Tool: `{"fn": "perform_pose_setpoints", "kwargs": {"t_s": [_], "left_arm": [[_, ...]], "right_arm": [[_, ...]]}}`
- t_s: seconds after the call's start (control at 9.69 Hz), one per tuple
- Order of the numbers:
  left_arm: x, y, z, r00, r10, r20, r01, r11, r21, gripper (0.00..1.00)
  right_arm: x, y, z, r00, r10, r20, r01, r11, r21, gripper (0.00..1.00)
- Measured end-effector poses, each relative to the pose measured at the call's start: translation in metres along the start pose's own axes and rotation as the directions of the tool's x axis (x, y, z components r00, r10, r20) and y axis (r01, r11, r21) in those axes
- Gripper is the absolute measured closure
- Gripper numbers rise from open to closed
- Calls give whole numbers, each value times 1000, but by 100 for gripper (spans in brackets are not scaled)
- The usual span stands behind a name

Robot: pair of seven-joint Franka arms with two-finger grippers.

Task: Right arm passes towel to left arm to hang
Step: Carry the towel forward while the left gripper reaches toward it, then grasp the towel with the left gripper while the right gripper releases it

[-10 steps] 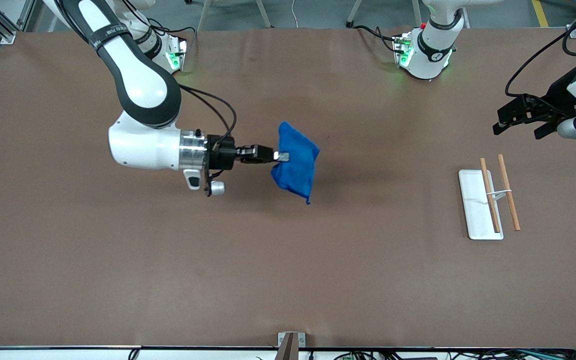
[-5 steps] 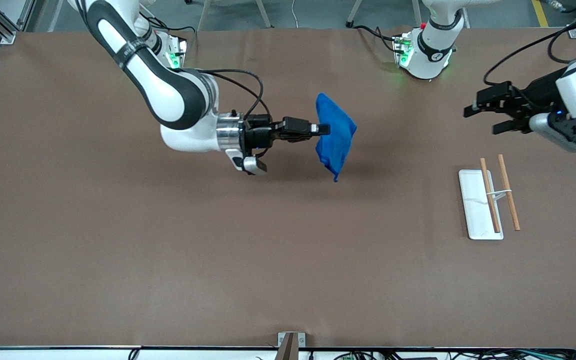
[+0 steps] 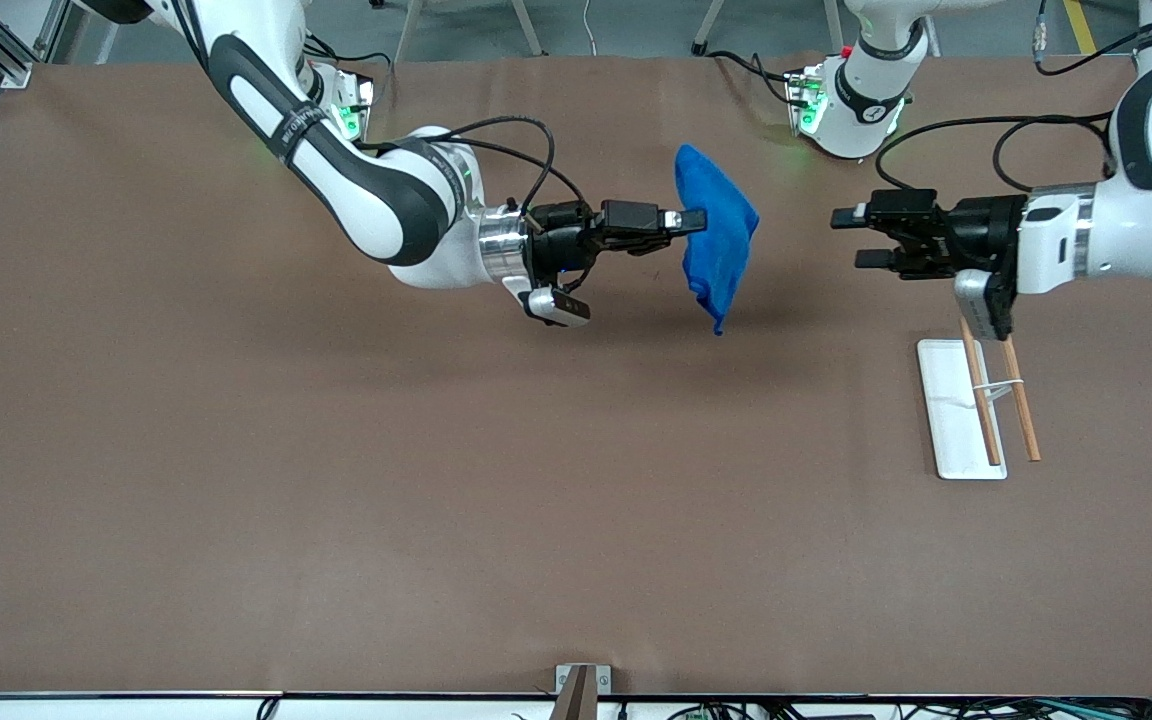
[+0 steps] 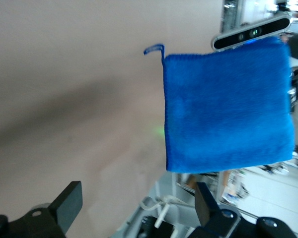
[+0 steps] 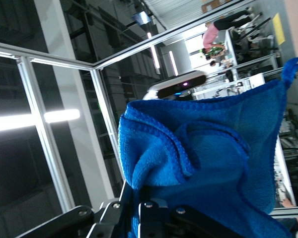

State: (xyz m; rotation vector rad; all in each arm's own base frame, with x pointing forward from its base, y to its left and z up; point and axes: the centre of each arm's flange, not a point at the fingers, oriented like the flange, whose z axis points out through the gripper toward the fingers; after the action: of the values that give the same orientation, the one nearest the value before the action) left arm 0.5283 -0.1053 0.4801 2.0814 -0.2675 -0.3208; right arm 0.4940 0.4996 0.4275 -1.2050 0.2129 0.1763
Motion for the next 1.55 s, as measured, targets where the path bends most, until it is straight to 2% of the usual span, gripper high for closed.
{"fn": "perform_pose_setpoints", "kwargs": {"t_s": [0.21,0.41,0.52,0.93,1.34,1.44,1.55], "left_arm": [[5,-17,23,1000,2,30,3,982,-189,0],[11,-35,43,1000,7,27,3,929,-371,2],[11,-41,50,1000,3,17,4,906,-423,2],[13,-52,73,1000,-22,-18,9,841,-541,5],[24,-51,98,999,-42,-12,27,810,-586,10],[24,-52,98,999,-45,-14,28,809,-587,15],[24,-52,96,999,-47,-18,27,809,-587,33]], "right_arm": [[1,-3,5,1000,-1,3,1,1000,15,93],[2,-1,4,1000,-7,2,7,1000,15,93],[3,0,4,1000,-8,1,8,1000,15,93],[3,0,4,1000,-8,1,8,1000,16,93],[1,0,6,1000,-4,1,4,1000,21,93],[0,0,7,1000,-2,0,2,1000,24,93],[0,0,7,1000,-1,-1,1,1000,26,93]]}}
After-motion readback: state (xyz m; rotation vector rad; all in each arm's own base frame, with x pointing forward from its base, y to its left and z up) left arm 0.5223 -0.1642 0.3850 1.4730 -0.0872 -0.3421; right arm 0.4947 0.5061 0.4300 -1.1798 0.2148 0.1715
